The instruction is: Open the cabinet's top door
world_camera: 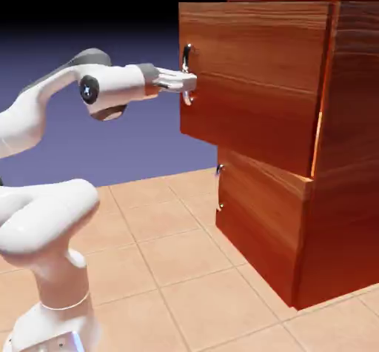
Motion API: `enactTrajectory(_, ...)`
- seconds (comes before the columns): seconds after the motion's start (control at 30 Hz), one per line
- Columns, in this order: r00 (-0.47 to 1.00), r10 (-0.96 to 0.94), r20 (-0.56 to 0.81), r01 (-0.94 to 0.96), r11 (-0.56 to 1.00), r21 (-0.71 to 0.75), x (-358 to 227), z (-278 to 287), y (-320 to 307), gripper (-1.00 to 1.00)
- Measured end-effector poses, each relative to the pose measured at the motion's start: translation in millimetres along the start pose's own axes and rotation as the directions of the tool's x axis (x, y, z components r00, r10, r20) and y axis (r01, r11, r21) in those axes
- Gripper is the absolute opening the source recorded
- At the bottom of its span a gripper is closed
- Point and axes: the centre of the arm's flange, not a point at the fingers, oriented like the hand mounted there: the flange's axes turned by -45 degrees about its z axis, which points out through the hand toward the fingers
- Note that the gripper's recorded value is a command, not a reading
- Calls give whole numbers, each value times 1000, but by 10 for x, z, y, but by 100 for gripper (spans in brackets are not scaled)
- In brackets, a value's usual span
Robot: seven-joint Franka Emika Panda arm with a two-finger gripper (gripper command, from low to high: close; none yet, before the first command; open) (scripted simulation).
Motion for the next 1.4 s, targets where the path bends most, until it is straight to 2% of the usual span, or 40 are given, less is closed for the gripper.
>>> enactTrajectory(0.3, 1000, 1, 0, -1, 975, -224, 1, -813, -426, -100)
enactTrajectory(0.73, 1000, 0, 0, 0, 906, -423, 1, -1465, -976, -100)
enactTrajectory(1.1, 1000, 2, 2, -1, 898, -440, 4, -1525, -1032, -100)
enactTrajectory(1.4, 1000, 1, 0, -1, 819, -574, 3, -1910, -1529, -100)
